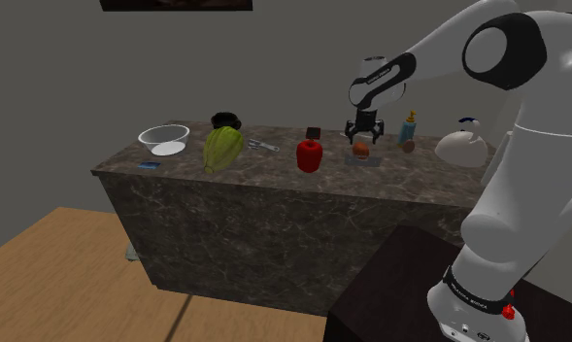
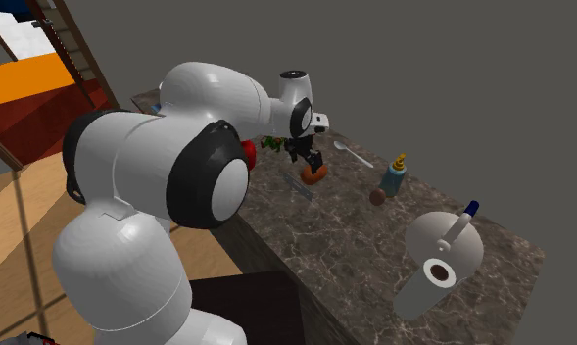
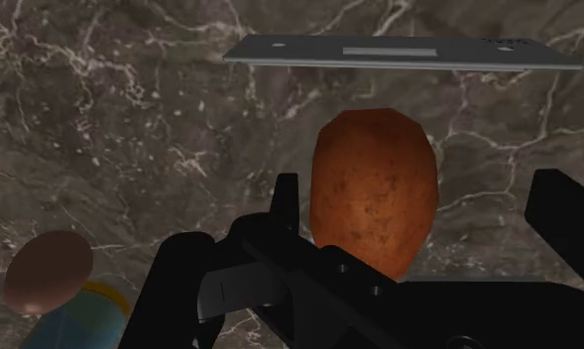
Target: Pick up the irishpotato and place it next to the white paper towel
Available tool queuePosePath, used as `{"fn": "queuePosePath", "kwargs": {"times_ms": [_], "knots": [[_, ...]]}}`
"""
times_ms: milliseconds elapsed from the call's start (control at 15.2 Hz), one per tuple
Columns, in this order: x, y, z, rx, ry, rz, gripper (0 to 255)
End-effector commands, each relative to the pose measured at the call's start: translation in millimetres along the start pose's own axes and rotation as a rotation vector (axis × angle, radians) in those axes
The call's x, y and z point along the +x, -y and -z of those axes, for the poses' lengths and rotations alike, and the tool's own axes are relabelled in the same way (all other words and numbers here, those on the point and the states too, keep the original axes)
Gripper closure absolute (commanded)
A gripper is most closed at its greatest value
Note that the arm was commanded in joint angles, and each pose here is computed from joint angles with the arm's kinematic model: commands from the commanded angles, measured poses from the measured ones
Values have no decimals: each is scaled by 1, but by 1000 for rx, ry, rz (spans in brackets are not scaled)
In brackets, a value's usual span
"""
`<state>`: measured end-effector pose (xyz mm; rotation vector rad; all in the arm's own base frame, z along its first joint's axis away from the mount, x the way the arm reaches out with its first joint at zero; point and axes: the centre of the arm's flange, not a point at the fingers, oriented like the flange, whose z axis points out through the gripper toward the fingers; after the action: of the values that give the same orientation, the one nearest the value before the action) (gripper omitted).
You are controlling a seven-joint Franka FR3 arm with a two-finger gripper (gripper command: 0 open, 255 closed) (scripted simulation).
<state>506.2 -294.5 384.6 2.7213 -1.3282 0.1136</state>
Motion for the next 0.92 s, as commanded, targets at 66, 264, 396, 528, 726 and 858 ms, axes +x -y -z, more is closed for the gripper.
{"fn": "queuePosePath", "kwargs": {"times_ms": [66, 264, 396, 528, 726, 858], "knots": [[10, -4, -16, -2, -5, -25, 0], [10, -4, -32, -2, -5, -25, 0], [10, -4, -42, -2, -5, -25, 0], [10, -4, -45, -2, -5, -25, 0], [10, -4, -45, -2, -5, -25, 0], [10, -4, -45, -2, -5, -25, 0]]}}
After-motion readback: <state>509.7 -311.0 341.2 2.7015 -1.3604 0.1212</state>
